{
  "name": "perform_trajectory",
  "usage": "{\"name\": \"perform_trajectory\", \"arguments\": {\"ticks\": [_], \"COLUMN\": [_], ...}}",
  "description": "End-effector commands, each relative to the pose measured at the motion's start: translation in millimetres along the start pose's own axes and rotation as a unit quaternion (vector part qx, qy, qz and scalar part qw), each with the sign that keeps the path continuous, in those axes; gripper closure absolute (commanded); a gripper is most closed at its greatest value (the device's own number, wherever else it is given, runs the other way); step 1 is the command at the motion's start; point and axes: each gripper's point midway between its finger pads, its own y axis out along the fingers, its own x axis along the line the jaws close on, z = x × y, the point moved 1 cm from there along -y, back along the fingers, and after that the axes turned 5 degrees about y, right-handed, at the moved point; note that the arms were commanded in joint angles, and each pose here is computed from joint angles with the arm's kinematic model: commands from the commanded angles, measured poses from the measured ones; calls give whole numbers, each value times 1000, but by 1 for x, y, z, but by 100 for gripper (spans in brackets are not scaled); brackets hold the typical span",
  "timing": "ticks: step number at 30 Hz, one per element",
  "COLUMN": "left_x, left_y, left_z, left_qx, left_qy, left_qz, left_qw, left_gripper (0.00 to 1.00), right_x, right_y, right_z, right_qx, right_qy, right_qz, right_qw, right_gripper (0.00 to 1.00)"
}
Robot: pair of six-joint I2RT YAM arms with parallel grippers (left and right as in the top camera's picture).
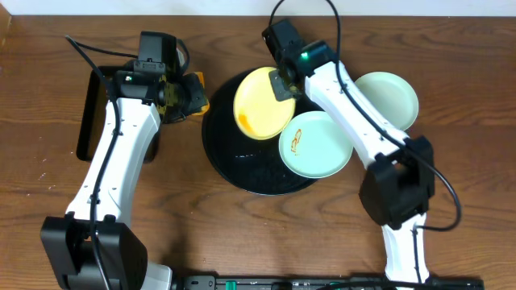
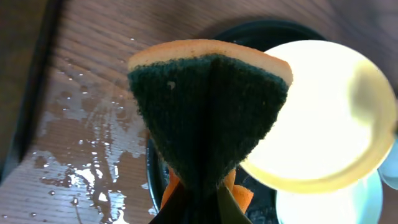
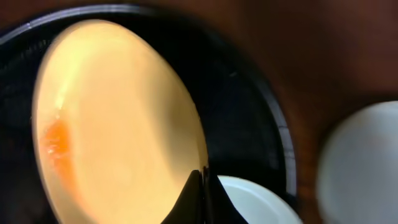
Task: Clean dirty plates on tray and stack at the side
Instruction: 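Lift the yellow plate with the right gripper and carry it rightward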
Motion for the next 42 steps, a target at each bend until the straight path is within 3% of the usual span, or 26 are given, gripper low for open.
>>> {"name": "perform_trajectory", "arguments": {"ticks": [1,8,12,17,21,23,27,34,42], "left_x": [-4,-4,-3,-2,-2,-2,-2,-2,-2], "left_y": [3,3,3,3,3,3,3,3,3], "left_z": [3,3,6,7,7,7,7,7,7], "left_qx": [10,11,15,19,19,19,18,18,18], "left_qy": [11,10,10,9,9,9,9,9,9], "left_qz": [14,14,13,11,11,11,11,11,11], "left_qw": [1000,1000,1000,1000,1000,1000,1000,1000,1000], "left_gripper": [92,92,93,92,92,92,92,92,92], "right_x": [-16,-12,-12,-23,-33,-35,-30,-18,-19], "right_y": [-54,-89,-77,-27,13,32,55,87,92], "right_z": [-23,-28,-20,1,16,24,36,57,57], "right_qx": [-73,-108,-81,32,103,129,156,187,185], "right_qy": [-18,-37,17,129,172,188,202,214,213], "right_qz": [65,74,43,-47,-95,-96,-85,-58,-53], "right_qw": [995,991,996,990,975,969,963,957,958], "right_gripper": [99,99,92,68,65,53,47,47,61]}}
